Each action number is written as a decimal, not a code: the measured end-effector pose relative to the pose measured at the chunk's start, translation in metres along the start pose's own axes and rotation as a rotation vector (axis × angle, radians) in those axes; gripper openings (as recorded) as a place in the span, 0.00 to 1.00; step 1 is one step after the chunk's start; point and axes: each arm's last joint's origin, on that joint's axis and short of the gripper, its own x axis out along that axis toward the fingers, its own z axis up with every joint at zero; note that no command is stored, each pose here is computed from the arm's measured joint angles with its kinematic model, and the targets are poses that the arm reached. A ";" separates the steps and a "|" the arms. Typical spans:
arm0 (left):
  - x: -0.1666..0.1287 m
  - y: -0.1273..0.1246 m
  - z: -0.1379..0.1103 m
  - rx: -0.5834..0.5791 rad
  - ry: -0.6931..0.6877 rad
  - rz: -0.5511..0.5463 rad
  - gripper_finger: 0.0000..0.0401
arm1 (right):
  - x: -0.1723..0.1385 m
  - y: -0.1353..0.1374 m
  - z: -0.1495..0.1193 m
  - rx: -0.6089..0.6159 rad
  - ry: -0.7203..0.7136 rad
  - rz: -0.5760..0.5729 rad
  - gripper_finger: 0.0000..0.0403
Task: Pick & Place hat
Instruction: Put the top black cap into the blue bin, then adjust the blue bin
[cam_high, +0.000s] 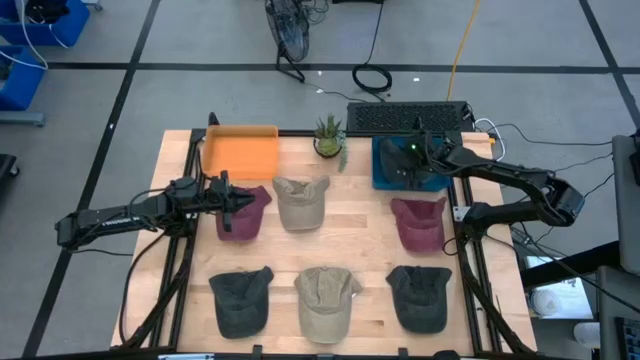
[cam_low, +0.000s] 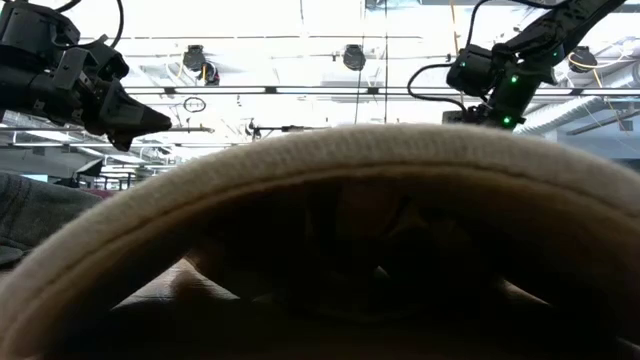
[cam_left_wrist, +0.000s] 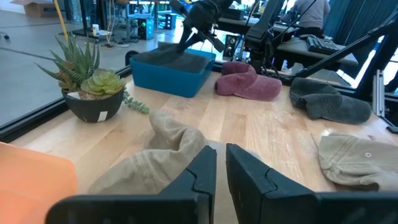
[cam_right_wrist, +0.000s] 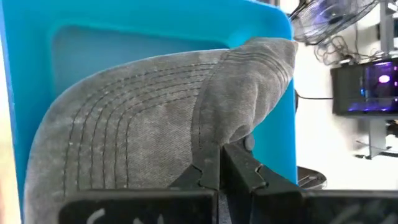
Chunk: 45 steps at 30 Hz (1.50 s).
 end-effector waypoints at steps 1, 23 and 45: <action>0.000 0.000 0.000 -0.001 0.003 0.000 0.10 | 0.000 0.000 0.000 0.011 -0.001 -0.001 0.00; 0.000 0.000 -0.002 -0.026 0.016 0.002 0.10 | -0.008 0.002 -0.004 0.292 0.014 0.015 0.28; 0.000 0.000 -0.002 -0.075 0.016 0.001 0.10 | -0.063 0.050 -0.001 0.514 -0.056 0.356 0.19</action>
